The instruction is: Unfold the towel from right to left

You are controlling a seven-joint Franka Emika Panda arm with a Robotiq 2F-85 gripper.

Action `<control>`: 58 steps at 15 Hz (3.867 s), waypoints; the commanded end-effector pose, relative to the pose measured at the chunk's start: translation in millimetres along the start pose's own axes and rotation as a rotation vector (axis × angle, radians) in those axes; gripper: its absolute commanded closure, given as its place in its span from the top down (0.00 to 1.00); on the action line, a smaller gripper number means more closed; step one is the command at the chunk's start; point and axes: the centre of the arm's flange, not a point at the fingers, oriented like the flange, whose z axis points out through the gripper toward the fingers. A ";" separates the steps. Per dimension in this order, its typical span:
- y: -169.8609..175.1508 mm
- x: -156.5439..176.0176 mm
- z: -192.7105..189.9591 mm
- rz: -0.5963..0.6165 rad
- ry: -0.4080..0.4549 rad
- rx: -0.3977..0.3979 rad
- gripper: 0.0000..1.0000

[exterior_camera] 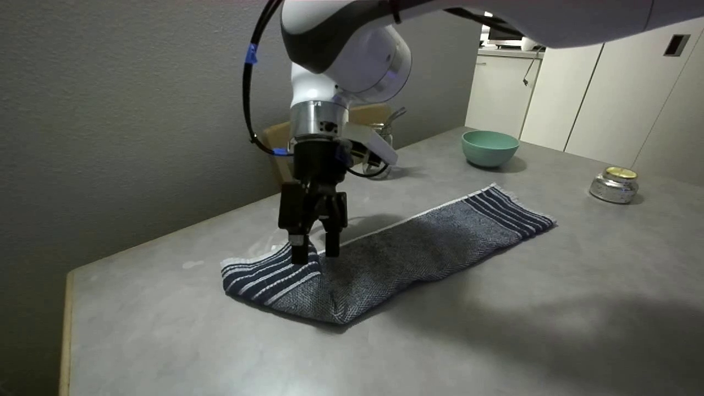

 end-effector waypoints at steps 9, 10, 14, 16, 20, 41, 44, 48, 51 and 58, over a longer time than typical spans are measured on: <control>33.8 56.6 -22.6 0.002 0.018 -0.103 1.00; 33.8 58.3 -26.8 0.000 0.023 -0.102 1.00; 35.4 65.7 -40.8 -0.019 0.056 -0.109 1.00; 36.8 66.2 -42.2 -0.024 0.026 -0.090 1.00; 21.5 2.5 -17.8 -0.012 0.061 -0.098 1.00; 13.8 22.5 4.1 0.111 0.363 -0.205 0.30; 3.1 17.8 -1.8 0.186 0.313 -0.193 0.10; -11.3 11.1 -9.7 0.269 0.268 -0.170 0.00; -24.7 11.3 -14.7 0.267 0.246 -0.134 0.00; -63.9 28.4 -5.7 0.085 0.215 0.096 0.00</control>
